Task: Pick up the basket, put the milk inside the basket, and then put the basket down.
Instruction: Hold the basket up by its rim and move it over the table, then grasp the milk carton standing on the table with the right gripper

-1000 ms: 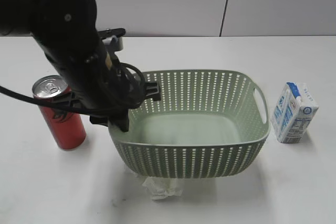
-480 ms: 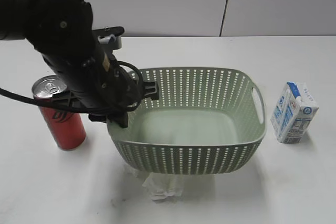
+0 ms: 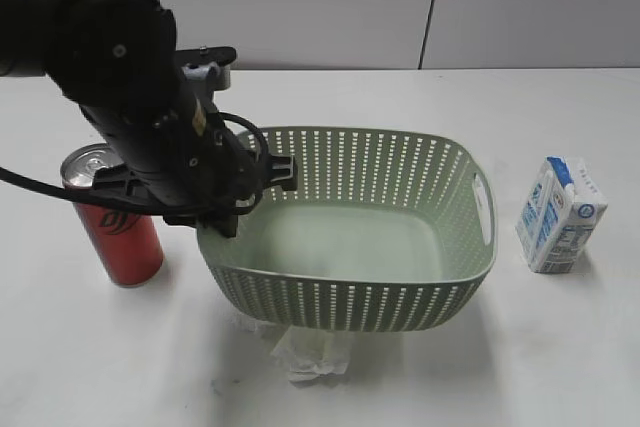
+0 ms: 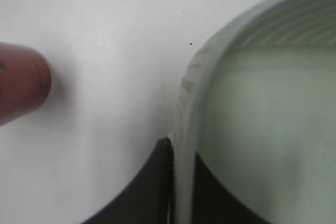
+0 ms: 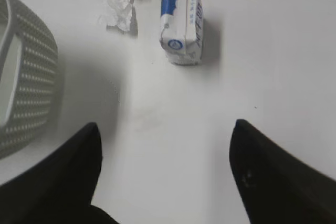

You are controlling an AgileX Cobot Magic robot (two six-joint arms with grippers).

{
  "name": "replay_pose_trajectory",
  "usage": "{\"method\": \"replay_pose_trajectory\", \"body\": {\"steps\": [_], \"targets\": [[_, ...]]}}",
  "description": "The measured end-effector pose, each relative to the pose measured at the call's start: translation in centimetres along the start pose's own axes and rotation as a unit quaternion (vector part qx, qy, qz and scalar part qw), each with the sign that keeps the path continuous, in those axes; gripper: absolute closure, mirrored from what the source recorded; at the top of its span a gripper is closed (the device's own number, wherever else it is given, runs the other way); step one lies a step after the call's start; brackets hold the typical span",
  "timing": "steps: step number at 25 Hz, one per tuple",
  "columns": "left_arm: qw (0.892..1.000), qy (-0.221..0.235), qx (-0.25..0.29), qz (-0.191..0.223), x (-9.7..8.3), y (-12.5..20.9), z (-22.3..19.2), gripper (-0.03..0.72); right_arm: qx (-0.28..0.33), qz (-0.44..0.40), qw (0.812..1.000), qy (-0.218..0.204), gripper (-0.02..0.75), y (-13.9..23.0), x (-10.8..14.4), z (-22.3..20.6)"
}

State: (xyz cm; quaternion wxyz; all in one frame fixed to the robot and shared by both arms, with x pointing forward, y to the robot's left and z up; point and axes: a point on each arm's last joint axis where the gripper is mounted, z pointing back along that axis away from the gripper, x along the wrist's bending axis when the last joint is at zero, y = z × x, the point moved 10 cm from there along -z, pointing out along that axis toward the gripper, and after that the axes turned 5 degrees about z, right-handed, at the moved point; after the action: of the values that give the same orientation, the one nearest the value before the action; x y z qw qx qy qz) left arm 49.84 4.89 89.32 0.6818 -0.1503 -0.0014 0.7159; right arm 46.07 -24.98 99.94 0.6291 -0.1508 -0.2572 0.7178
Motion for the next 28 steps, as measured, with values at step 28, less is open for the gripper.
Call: {"method": "replay_pose_trajectory", "body": {"steps": [28], "targets": [[0.999, 0.028, -0.005, 0.016, -1.1, -0.2, 0.0, 0.681, 0.134, 0.001, 0.991, 0.027, 0.321, -1.6, -3.3, -20.5]]}}
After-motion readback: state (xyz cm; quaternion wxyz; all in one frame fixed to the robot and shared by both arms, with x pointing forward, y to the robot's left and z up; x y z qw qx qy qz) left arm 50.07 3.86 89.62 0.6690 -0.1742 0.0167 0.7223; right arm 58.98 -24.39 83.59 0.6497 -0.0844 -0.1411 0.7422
